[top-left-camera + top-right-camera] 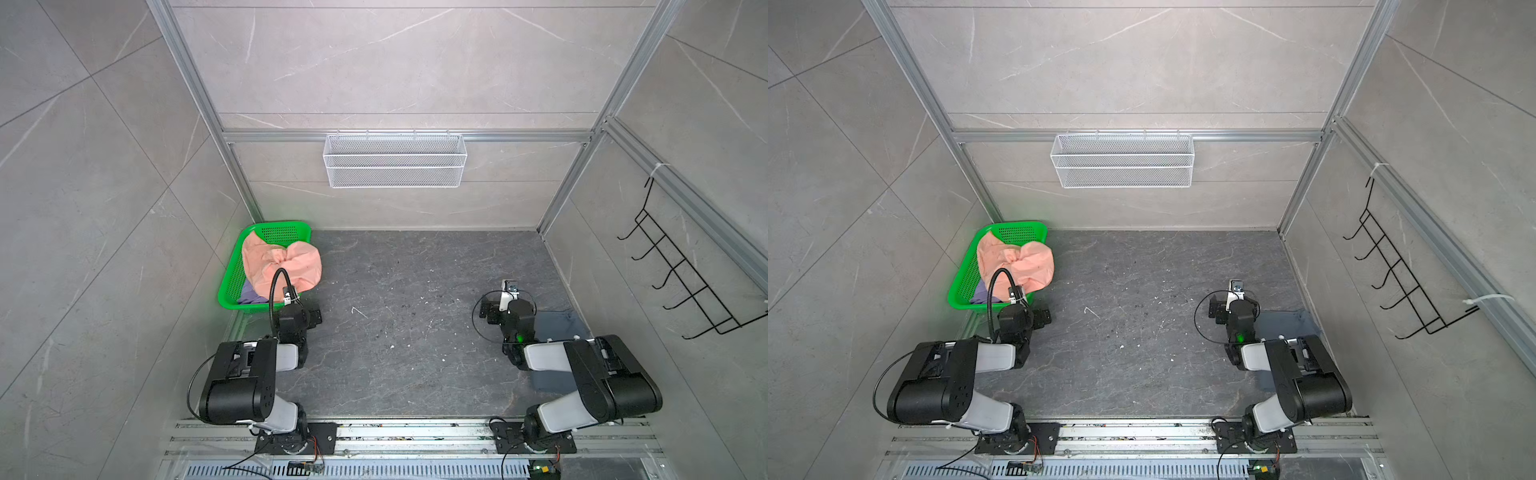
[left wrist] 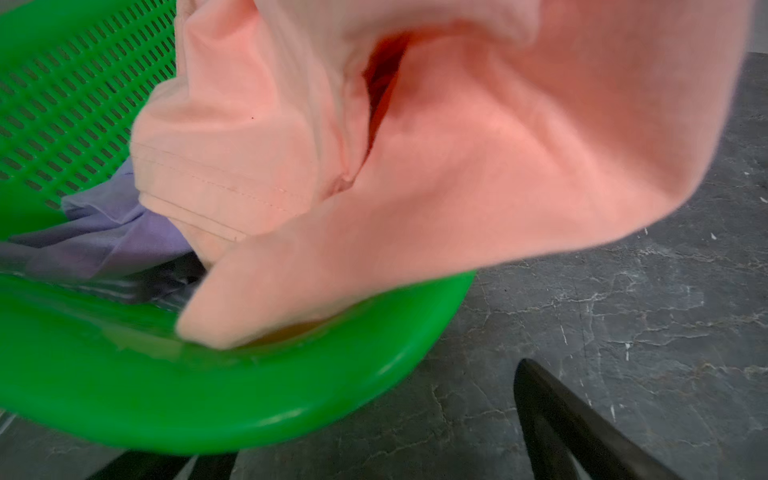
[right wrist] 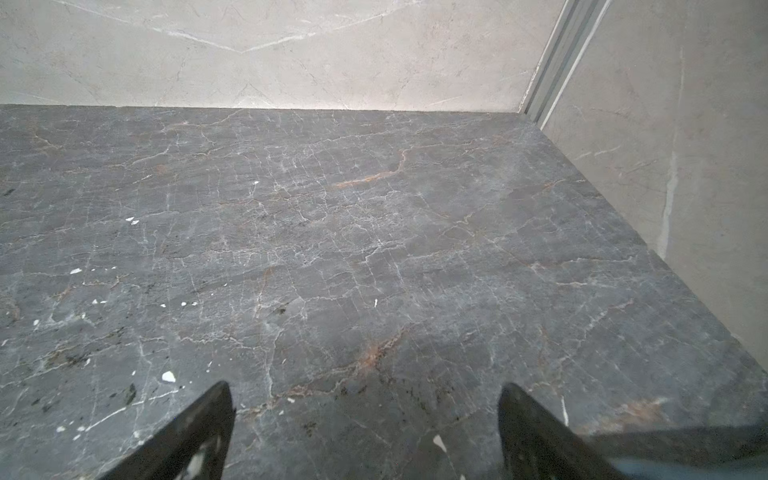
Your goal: Fold and stack the t-shirts
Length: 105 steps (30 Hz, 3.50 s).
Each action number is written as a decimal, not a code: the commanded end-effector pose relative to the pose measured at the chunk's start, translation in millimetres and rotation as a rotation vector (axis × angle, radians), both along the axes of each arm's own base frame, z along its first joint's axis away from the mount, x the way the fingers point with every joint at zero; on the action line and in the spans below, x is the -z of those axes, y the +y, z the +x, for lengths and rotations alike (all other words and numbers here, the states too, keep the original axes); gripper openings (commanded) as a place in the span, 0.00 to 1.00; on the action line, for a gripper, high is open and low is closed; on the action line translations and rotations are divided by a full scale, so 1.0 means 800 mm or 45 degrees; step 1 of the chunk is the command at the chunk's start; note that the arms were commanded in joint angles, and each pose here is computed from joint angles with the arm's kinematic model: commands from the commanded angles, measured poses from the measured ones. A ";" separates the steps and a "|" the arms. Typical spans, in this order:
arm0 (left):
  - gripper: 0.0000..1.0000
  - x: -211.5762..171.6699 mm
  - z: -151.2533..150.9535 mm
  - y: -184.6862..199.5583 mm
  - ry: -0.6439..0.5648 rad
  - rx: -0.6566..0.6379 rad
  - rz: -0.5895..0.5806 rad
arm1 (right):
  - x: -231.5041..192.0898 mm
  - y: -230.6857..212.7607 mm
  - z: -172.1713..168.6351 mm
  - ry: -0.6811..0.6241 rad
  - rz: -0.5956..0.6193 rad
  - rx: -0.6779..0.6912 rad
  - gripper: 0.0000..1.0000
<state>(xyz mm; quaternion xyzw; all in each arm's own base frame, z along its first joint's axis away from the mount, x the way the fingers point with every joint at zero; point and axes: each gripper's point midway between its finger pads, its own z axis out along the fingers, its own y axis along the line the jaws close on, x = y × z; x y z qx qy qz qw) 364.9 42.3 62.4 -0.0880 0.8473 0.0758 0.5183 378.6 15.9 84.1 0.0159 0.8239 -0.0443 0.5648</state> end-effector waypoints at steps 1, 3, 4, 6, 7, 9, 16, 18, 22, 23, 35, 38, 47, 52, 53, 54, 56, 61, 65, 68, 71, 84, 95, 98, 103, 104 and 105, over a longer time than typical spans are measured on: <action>1.00 -0.032 0.019 0.001 -0.123 0.003 0.031 | -0.014 -0.005 0.010 -0.049 -0.015 0.023 0.99; 1.00 -0.031 0.019 0.001 -0.121 0.003 0.031 | -0.015 -0.005 0.010 -0.052 -0.014 0.024 0.99; 1.00 -0.031 0.019 0.001 -0.121 0.003 0.031 | -0.015 -0.005 0.010 -0.052 -0.013 0.023 0.99; 1.00 -0.031 0.019 0.001 -0.122 0.004 0.030 | -0.014 -0.004 0.010 -0.051 -0.014 0.022 0.99; 1.00 -0.031 0.019 0.001 -0.121 0.003 0.031 | -0.014 -0.005 0.010 -0.050 -0.015 0.023 0.99; 1.00 -0.032 0.019 0.001 -0.122 0.003 0.030 | -0.014 -0.005 0.010 -0.051 -0.013 0.023 0.99; 1.00 -0.031 0.019 0.001 -0.122 0.002 0.031 | -0.014 -0.005 0.010 -0.052 -0.014 0.023 0.99; 1.00 -0.032 0.019 0.001 -0.123 0.002 0.030 | -0.014 -0.005 0.010 -0.050 -0.014 0.023 0.99; 1.00 -0.032 0.019 0.001 -0.122 0.003 0.031 | -0.015 -0.005 0.010 -0.053 -0.014 0.024 0.99; 1.00 -0.032 0.019 0.001 -0.123 0.004 0.031 | -0.014 -0.005 0.010 -0.052 -0.013 0.023 0.99; 1.00 -0.032 0.019 0.001 -0.126 0.002 0.031 | -0.014 -0.005 0.010 -0.053 -0.014 0.023 0.99; 1.00 -0.032 0.019 0.001 -0.124 0.004 0.030 | -0.015 -0.005 0.010 -0.053 -0.015 0.025 0.99; 1.00 -0.033 0.018 0.001 -0.128 0.002 0.032 | -0.014 -0.005 0.009 -0.051 -0.014 0.025 0.99; 1.00 -0.065 0.033 -0.005 0.002 0.044 0.025 | -0.028 0.001 0.016 -0.024 -0.023 -0.009 0.99; 1.00 -0.076 0.035 -0.011 0.018 0.078 0.017 | -0.033 0.003 0.018 0.023 -0.032 -0.019 0.99; 1.00 -0.091 0.036 -0.017 0.007 0.107 -0.015 | -0.040 0.009 0.021 0.079 -0.038 -0.053 0.99; 1.00 -0.114 0.034 -0.028 -0.017 0.118 -0.103 | -0.067 0.021 0.026 0.106 -0.012 -0.092 0.99; 1.00 -0.148 0.007 -0.062 0.077 0.047 -0.433 | -0.134 0.068 0.030 0.192 0.427 -0.161 0.99; 1.00 -0.162 -0.021 -0.101 0.185 0.023 -0.674 | -0.164 0.143 0.026 0.338 0.802 -0.312 0.99; 1.00 -0.192 -0.028 -0.137 0.138 0.015 -0.874 | -0.199 0.206 0.019 0.322 0.969 -0.440 0.99; 1.00 -0.231 -0.025 -0.183 0.063 0.059 -0.944 | -0.231 0.251 0.008 0.321 0.878 -0.521 0.99; 1.00 -0.332 -0.020 -0.319 -0.167 0.645 -1.000 | -0.296 0.291 -0.043 0.125 1.022 -0.594 0.99; 1.00 -0.267 0.015 -0.202 0.130 0.158 -0.707 | -0.245 0.244 -0.002 0.327 0.723 -0.144 0.99; 0.99 -0.249 0.038 -0.136 0.301 0.043 -0.631 | -0.251 0.235 0.014 0.317 0.580 -0.110 0.99; 0.99 -0.238 0.082 -0.055 0.374 -0.069 -0.510 | -0.254 0.236 0.025 0.318 0.536 -0.126 0.99; 0.99 -0.232 0.091 -0.045 0.394 -0.080 -0.493 | -0.253 0.242 0.026 0.327 0.555 -0.148 0.99; 0.99 -0.229 0.099 -0.036 0.407 -0.092 -0.479 | -0.252 0.250 0.027 0.331 0.579 -0.183 0.99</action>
